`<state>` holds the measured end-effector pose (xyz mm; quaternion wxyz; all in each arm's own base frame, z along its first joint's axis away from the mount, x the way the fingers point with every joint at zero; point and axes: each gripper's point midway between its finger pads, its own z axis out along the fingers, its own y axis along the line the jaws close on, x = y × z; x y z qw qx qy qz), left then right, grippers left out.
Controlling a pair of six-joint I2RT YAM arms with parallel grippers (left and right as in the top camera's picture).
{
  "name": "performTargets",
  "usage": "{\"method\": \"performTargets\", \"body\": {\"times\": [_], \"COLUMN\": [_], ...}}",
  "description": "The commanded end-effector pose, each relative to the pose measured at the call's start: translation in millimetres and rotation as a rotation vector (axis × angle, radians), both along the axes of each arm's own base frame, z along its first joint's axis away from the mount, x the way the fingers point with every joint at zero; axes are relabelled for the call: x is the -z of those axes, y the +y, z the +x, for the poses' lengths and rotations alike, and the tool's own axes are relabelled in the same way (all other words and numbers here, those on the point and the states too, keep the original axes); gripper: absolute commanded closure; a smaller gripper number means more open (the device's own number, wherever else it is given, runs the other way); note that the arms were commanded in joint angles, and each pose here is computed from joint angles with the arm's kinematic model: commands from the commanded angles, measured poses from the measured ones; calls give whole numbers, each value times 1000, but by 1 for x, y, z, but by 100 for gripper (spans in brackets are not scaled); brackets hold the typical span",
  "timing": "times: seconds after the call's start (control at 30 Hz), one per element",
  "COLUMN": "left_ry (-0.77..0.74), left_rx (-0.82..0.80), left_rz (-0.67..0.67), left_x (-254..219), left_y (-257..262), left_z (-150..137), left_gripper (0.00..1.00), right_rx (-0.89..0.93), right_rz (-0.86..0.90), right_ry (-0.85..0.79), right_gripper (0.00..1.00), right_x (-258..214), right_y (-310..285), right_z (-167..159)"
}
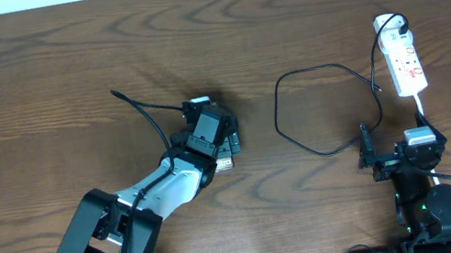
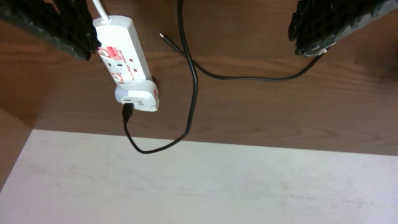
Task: Plug charger to phone and switch on socket
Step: 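Close the left gripper on the phone's long edges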
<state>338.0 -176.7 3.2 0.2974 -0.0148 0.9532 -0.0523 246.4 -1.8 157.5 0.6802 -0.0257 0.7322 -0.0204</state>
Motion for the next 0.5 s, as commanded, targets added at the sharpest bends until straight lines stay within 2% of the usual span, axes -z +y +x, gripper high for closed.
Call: {"method": "performTargets", "body": {"times": [0.0,0.13,0.47], "left_ry": [11,25,46], "left_rx": [-5,-3,-5], "left_rz": [-25,-18,-2], "left_x": [0,2,5], "left_y": [-6,-4,-1], "left_z": [4,1,-3], "left_gripper": [2,0,7], "right_rx": [-1,-1,-1], "right_rz": [8,8,8], "right_ry": [1,1,1], "right_gripper": [1,1,1], "right_x": [1,1,1], "right_y": [1,1,1], "right_z": [0,0,0]}}
